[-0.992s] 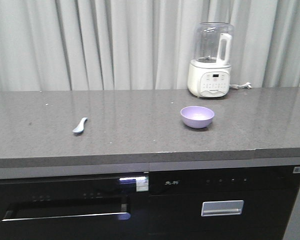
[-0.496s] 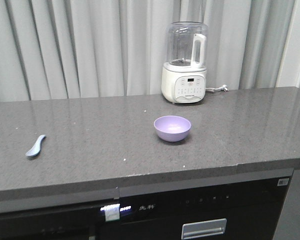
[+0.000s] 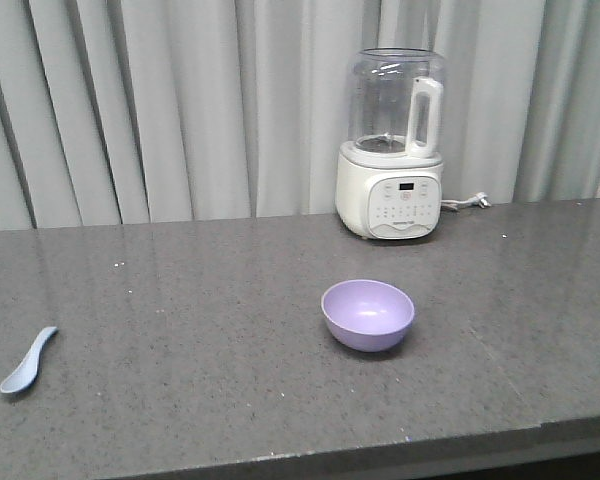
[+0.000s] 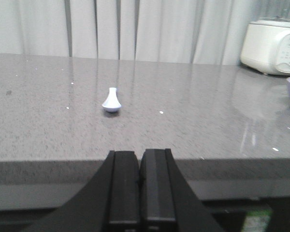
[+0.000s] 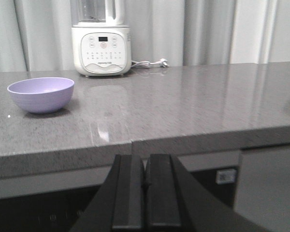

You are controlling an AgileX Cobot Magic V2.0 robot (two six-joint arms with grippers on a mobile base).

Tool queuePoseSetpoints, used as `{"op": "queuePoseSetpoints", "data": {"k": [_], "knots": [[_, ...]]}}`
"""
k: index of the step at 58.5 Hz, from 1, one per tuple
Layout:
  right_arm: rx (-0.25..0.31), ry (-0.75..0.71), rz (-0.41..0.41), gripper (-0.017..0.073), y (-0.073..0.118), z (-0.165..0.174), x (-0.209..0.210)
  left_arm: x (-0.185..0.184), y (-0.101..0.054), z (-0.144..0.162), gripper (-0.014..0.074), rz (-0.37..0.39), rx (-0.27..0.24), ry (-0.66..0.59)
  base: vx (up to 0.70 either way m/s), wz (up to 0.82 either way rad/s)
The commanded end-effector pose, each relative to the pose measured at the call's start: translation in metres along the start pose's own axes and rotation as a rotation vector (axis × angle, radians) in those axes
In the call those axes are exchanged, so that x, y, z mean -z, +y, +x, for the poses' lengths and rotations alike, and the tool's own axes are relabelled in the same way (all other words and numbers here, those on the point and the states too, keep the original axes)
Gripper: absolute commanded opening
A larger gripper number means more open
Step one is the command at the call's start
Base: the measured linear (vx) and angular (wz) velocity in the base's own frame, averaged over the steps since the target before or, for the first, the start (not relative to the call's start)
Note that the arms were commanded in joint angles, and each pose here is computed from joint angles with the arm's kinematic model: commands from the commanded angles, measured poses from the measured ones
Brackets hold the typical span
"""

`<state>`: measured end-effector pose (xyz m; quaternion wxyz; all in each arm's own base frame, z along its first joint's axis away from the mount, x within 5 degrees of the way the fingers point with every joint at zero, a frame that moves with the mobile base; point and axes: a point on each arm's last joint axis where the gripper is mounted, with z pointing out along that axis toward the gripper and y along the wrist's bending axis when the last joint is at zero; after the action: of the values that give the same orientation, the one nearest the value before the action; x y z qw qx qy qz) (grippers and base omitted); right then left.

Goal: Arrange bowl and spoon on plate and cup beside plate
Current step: 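Drive the base toward the light blue spoon and lavender bowl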

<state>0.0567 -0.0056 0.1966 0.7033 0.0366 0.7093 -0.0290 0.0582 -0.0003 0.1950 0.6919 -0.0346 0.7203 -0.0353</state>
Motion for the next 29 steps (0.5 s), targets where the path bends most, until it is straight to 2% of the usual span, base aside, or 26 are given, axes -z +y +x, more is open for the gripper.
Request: {"op": "queuePoseSetpoints", "data": {"k": [1, 29], "knots": [[0.010, -0.075, -0.011, -0.0009, 0.0010, -0.0024, 0.0003, -0.0019, 0.0006, 0.0020, -0.0006, 0.000, 0.015, -0.042, 0.36, 0.20], [0.010, -0.075, -0.011, -0.0009, 0.0010, -0.0024, 0.0003, -0.0019, 0.0006, 0.0020, -0.0006, 0.000, 0.015, -0.042, 0.31, 0.21]]}}
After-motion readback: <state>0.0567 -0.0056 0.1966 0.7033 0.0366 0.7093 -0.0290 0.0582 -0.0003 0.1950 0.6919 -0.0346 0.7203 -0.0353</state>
